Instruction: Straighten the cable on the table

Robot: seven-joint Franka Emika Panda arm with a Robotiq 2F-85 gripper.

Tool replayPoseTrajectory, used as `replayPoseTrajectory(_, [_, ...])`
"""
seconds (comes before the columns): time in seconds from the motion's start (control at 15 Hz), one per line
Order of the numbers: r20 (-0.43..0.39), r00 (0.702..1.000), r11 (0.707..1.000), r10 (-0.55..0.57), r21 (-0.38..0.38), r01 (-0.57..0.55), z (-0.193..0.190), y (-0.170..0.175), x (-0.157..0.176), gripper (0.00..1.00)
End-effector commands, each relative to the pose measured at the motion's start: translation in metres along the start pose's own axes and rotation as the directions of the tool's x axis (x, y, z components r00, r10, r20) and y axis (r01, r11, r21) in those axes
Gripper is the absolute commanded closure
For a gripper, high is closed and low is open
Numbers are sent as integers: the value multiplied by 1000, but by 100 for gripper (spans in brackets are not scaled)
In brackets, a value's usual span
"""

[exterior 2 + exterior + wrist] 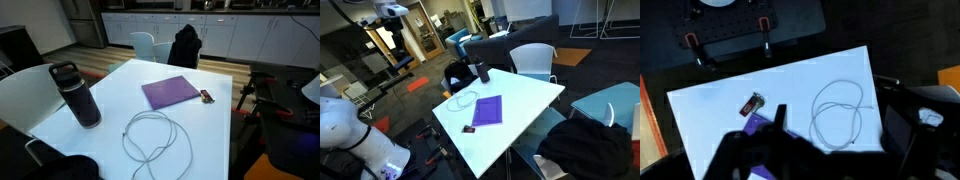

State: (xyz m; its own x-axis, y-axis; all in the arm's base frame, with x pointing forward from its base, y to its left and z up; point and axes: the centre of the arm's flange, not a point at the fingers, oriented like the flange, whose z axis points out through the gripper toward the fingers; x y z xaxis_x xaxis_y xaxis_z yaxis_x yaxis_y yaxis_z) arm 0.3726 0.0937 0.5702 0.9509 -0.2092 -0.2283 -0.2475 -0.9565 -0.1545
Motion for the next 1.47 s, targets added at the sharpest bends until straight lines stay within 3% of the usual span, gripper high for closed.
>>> replayPoseTrajectory(0.0, [0, 1000, 1000, 0, 0, 0, 0, 0, 0, 0])
replayPoseTrajectory(0.6, [0, 1000, 1000, 0, 0, 0, 0, 0, 0, 0])
replayPoseTrajectory(0.8, [-11, 1000, 1000, 21, -8, -22, 18, -10, 26, 0])
replayPoseTrajectory(1.4, [-182, 982, 997, 41, -63, -54, 162, -93, 102, 0])
